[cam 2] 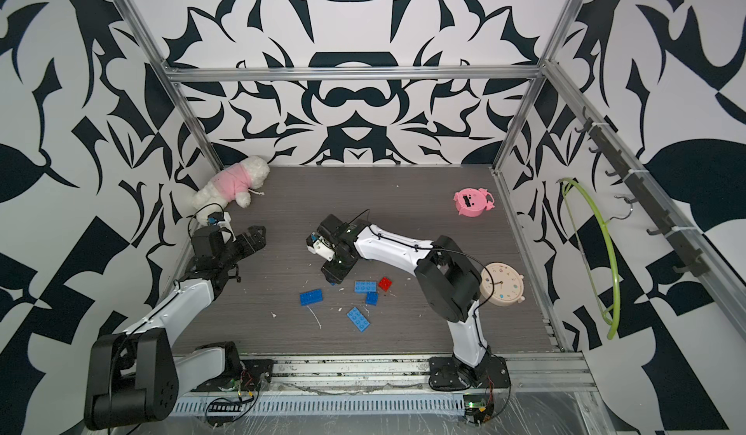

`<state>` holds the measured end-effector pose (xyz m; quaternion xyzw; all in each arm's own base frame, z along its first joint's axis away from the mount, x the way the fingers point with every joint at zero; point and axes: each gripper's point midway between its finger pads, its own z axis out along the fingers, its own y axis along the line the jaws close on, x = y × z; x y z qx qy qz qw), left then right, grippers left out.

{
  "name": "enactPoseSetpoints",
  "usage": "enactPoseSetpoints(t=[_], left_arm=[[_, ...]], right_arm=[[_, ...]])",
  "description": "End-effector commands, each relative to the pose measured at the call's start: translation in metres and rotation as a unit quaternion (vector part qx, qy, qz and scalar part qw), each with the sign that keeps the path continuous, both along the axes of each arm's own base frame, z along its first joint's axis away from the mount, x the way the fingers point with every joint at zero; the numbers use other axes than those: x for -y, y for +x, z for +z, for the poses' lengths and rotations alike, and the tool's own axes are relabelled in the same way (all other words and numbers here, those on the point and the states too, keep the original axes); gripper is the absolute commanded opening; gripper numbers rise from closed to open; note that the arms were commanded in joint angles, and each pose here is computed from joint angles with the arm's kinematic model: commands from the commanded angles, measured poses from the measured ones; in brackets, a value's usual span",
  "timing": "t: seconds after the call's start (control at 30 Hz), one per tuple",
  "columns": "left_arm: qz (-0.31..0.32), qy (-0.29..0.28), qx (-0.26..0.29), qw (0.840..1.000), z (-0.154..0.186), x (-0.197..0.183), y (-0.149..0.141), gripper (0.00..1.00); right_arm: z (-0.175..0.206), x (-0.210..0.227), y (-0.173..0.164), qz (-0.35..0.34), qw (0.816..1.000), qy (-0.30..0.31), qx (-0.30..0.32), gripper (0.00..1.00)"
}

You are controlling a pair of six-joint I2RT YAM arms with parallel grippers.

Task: Assemble a heart with lego
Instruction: Pick up the lego brick from the center of the board.

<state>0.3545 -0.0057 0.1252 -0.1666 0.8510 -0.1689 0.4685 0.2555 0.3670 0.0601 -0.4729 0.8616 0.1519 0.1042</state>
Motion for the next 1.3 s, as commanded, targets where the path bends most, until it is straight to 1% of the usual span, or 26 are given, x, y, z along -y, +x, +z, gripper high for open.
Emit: enactPoseSetpoints(t=[0.0, 0.13, 0.3, 0.37, 0.47, 0.6, 0.7, 0.83, 1.0, 1.1, 1.27], left_arm=[[-0.001, 0.000, 0.012, 1.000, 0.009, 0.000, 0.004, 0.99], [-0.001, 0.000, 0.010, 1.000, 0.009, 0.000, 0.004, 0.99], [-0.001, 0.000, 0.010, 1.000, 0.009, 0.000, 0.005, 0.99], [-0.002, 0.000, 0.010, 1.000, 0.009, 0.000, 0.005, 0.99], [-0.001, 0.000, 0.010, 1.000, 0.009, 0.000, 0.005, 0.99], [-0.001, 0.000, 0.010, 1.000, 0.009, 0.000, 0.005, 0.99], [-0.002, 0.000, 0.009, 1.000, 0.008, 0.000, 0.005, 0.99], [-0.003, 0.000, 0.012, 1.000, 0.010, 0.000, 0.006, 0.99], [-0.002, 0.000, 0.013, 1.000, 0.010, 0.000, 0.005, 0.99], [-0.002, 0.000, 0.013, 1.000, 0.009, 0.000, 0.005, 0.99], [-0.001, 0.001, 0.014, 1.000, 0.009, 0.000, 0.004, 0.99]], right_arm=[[0.011, -0.008, 0.012, -0.012, 1.000, 0.009, 0.011, 0.52], [0.004, -0.009, 0.014, -0.011, 1.000, -0.009, 0.017, 0.52], [0.000, -0.013, 0.014, -0.010, 1.000, -0.007, 0.011, 0.52], [0.001, -0.014, 0.014, -0.010, 1.000, -0.006, 0.013, 0.52], [0.014, -0.012, 0.010, -0.008, 1.000, 0.009, 0.022, 0.52], [0.033, 0.009, 0.000, -0.003, 0.999, 0.010, 0.043, 0.53], [0.034, 0.036, -0.008, 0.003, 0.999, -0.009, 0.048, 0.54], [0.029, 0.065, -0.021, 0.011, 1.000, -0.014, 0.022, 0.55], [0.010, 0.092, -0.034, 0.036, 0.997, -0.062, -0.004, 0.56], [0.003, 0.097, -0.029, 0.034, 0.996, -0.079, -0.001, 0.56], [0.000, 0.098, -0.025, 0.035, 0.996, -0.079, -0.011, 0.56]])
